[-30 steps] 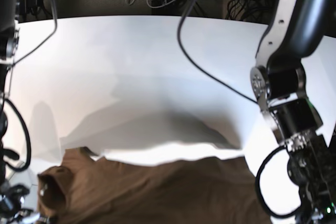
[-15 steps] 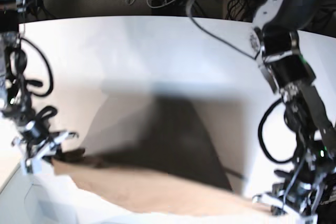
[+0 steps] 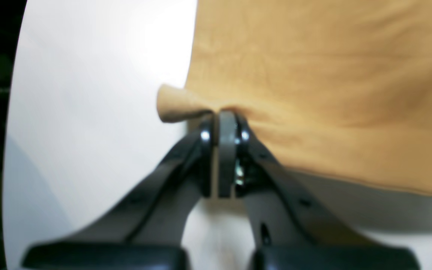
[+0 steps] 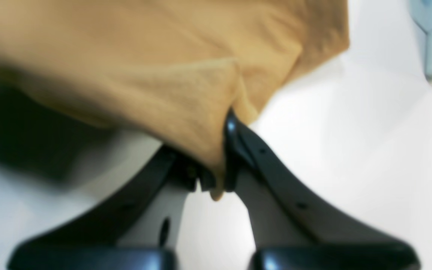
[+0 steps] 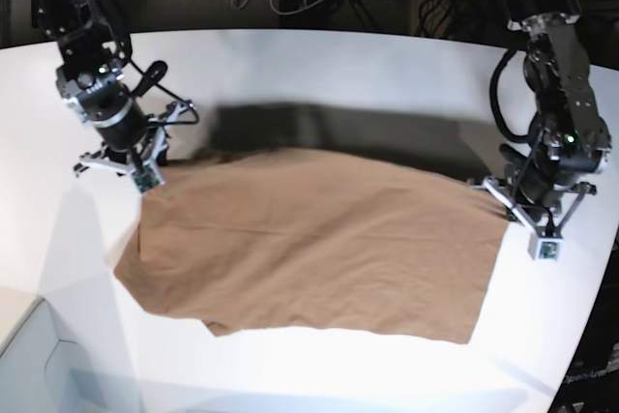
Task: Layout the t-shirt on the table in an organized manner, then fold the t-shirt properly
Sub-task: 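Release the t-shirt and raise both grippers away from it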
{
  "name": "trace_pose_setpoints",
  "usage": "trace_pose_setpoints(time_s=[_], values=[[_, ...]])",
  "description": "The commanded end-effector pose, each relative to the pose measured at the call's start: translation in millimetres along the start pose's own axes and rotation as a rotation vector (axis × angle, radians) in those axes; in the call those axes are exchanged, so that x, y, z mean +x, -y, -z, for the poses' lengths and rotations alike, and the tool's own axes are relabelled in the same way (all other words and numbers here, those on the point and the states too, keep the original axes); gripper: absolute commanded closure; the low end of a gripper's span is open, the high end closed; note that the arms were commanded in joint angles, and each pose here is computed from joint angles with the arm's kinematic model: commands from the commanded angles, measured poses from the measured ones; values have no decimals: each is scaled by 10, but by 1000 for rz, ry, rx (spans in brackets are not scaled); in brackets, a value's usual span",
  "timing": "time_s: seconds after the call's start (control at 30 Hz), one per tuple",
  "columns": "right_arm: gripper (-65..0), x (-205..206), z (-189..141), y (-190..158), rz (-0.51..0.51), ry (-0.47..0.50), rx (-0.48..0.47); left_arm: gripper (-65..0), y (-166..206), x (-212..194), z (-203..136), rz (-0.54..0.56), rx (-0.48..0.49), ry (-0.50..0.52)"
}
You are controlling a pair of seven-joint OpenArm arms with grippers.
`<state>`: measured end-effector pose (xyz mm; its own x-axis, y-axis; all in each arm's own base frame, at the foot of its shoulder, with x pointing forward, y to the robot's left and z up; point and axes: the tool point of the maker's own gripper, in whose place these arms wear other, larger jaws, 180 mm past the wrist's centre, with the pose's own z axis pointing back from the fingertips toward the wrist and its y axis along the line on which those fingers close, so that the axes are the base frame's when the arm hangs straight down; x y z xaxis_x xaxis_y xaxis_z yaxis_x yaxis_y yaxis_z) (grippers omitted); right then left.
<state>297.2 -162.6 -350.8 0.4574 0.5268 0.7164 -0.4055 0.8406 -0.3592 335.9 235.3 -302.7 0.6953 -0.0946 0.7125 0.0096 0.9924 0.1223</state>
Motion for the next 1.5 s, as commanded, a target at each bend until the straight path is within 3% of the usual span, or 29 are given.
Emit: trace_pose_setpoints(time_s=[0.0,0.13,0.23,0.4,0.47,0.63,0.8,0.93,1.03,1.23,1.4,1.47], values=[[-79,146,-21,84,-45,53,-33,-4,-61,159,-76,18,15,58],[-198,76,-3,12,-158,16,-72,-6,-22,81,-170,38,11,55],[-265,30,-20,48,-173,-8,-124,-30,17,-11,-250,54,9,49],[-323,-74,-118,467,-11,-36,-279,-253,44,-280,-281,61,5,-4],[-327,-88,-178,671,62,-34,-352,-292,-52,-348,-308,37,26,-14],[-327,-212,-422,916,212,-42,-480,-292,-342,-361,-372,-48,99,-1],[-327,-213,-404,453,183,-51,-366,-292,-408,-115,-387,-77,113,61],[-328,-208,-364,281,118,-55,-302,-292,-44,55,-311,-153,-6,113],[-329,-195,-358,305,113,-52,-306,-282,466,67,-230,-154,-128,101],[-329,-200,-368,378,90,-53,-316,-143,1196,-453,84,-69,-249,-94],[-329,-203,-370,383,90,-53,-317,-139,1246,-996,228,-53,-249,-253],[-329,-238,-398,464,96,-61,-340,-109,1193,-1126,223,-47,-238,-283]])
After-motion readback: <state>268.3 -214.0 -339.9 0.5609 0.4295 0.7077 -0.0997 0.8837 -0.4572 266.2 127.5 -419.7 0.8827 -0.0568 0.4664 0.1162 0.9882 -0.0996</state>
